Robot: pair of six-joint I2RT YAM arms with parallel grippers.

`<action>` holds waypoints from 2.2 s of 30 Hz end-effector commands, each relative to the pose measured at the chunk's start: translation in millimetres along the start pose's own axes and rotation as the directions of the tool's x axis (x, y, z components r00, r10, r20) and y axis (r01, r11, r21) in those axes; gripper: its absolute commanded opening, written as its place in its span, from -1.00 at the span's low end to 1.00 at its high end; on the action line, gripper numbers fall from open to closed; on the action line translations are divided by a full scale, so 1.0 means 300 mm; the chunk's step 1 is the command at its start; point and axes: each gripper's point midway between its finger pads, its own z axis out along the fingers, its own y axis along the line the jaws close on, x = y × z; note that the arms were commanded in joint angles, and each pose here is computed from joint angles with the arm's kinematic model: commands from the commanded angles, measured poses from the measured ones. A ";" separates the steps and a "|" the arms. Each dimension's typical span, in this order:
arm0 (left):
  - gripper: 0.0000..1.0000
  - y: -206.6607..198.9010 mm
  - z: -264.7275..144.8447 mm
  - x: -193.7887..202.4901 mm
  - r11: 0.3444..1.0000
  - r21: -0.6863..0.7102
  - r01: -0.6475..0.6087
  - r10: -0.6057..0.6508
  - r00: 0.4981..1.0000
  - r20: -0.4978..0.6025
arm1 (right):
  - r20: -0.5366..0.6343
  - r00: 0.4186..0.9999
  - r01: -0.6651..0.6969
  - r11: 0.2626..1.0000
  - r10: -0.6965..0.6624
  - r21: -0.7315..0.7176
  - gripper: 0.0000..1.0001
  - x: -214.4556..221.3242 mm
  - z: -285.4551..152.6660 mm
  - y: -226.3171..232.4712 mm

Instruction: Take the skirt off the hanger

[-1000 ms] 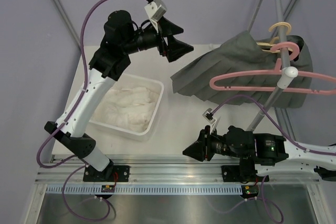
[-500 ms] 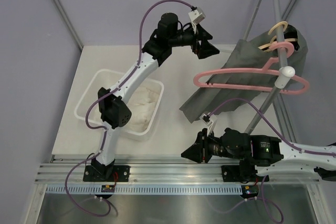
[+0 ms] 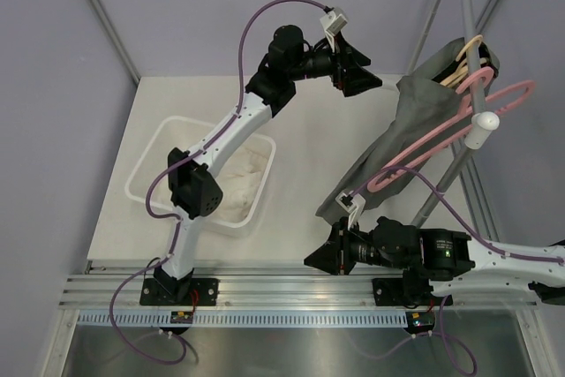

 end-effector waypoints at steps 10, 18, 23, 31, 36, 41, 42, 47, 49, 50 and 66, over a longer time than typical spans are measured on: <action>0.98 -0.283 -0.002 -0.226 0.999 -0.038 0.004 0.000 0.995 0.104 | 0.011 1.000 -0.016 0.999 0.016 -0.041 -0.45 -0.005 0.035 0.037; 0.98 -0.362 0.046 -0.140 0.998 -0.015 -0.059 0.060 0.998 0.018 | 0.008 1.000 -0.017 0.999 0.017 -0.039 -0.47 0.003 0.032 0.028; 0.98 -0.330 0.063 -0.081 0.994 -0.066 -0.087 0.085 0.996 -0.033 | 0.012 1.000 -0.026 0.999 0.026 -0.046 -0.48 0.004 0.024 0.026; 0.94 -0.283 0.111 -0.030 0.994 -0.061 -0.089 0.085 0.994 -0.062 | 0.025 0.999 -0.038 0.998 0.039 -0.044 -0.50 0.001 0.012 0.014; 0.74 -0.276 0.144 0.029 0.998 -0.026 -0.057 0.055 0.995 -0.079 | 0.032 0.999 -0.040 0.998 0.041 -0.043 -0.51 -0.003 0.007 0.012; 0.47 -0.266 0.160 0.072 0.998 -0.024 -0.050 0.047 0.994 -0.101 | 0.032 0.999 -0.038 0.998 0.039 -0.041 -0.53 -0.002 0.006 0.010; 0.34 -0.267 0.159 0.075 0.998 -0.023 -0.050 0.047 0.993 -0.104 | 0.031 0.999 -0.038 0.999 0.039 -0.038 -0.53 0.000 0.008 0.007; -0.38 -0.265 0.148 0.052 0.997 -0.040 -0.067 0.063 0.993 -0.096 | 0.028 0.999 -0.036 0.998 0.037 -0.042 -0.56 0.004 0.008 0.007; -0.66 -0.264 0.146 0.042 0.997 -0.043 -0.071 0.067 0.994 -0.089 | 0.030 0.999 -0.033 0.999 0.034 -0.042 -0.56 0.003 0.007 0.005; -0.90 -0.273 0.145 0.029 0.997 -0.039 -0.074 0.070 0.994 -0.080 | 0.030 0.999 -0.032 0.999 0.033 -0.042 -0.56 0.003 0.007 0.005; -1.00 -0.375 0.156 -0.191 0.993 0.059 -0.098 0.091 0.989 0.118 | 0.038 0.999 -0.027 0.999 0.028 -0.045 -0.69 -0.005 0.016 0.013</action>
